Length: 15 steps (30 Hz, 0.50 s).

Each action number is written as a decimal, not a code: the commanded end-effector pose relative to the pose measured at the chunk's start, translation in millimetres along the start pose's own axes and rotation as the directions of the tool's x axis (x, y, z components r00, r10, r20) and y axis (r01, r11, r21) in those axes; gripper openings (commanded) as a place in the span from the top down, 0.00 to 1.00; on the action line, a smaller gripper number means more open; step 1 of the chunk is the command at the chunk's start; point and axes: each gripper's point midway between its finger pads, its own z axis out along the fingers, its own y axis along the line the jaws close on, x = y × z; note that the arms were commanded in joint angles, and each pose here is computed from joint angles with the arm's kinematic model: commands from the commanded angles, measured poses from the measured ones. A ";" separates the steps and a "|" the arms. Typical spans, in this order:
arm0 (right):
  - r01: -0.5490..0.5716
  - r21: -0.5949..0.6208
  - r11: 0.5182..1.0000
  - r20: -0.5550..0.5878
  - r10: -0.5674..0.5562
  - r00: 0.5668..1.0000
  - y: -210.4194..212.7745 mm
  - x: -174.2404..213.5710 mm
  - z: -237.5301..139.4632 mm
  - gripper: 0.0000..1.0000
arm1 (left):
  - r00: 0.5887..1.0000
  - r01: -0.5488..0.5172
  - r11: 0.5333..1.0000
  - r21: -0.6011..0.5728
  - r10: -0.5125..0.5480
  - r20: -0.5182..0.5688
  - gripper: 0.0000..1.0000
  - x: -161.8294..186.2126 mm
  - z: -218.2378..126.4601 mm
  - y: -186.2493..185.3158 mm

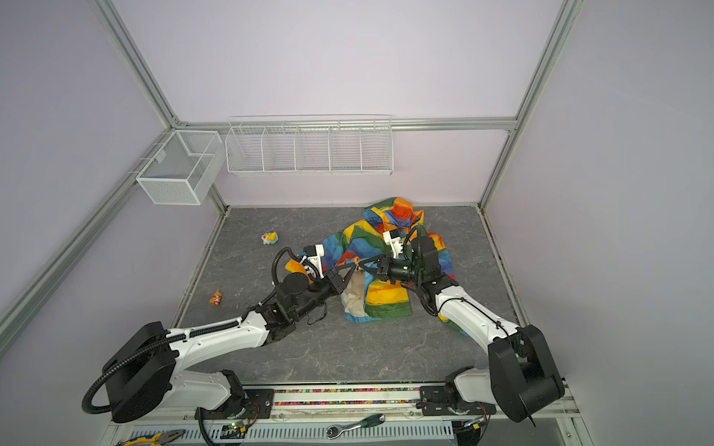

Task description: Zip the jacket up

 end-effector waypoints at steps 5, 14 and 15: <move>-0.010 0.038 0.999 0.255 0.000 0.967 -5.1 -55.8 -13.6 0.94 | 0.993 0.018 0.999 -0.039 -0.022 -0.112 1.00 27.5 -11.3 12.1; -0.020 0.018 1.000 0.265 0.015 0.964 -2.7 -58.3 -10.4 0.94 | 0.989 0.073 0.997 -0.018 -0.075 -0.125 1.00 35.0 3.0 18.3; -0.029 0.028 0.999 0.267 0.021 0.963 -7.9 -58.9 -9.9 0.94 | 0.989 0.073 0.997 -0.017 -0.074 -0.129 1.00 35.2 3.1 17.5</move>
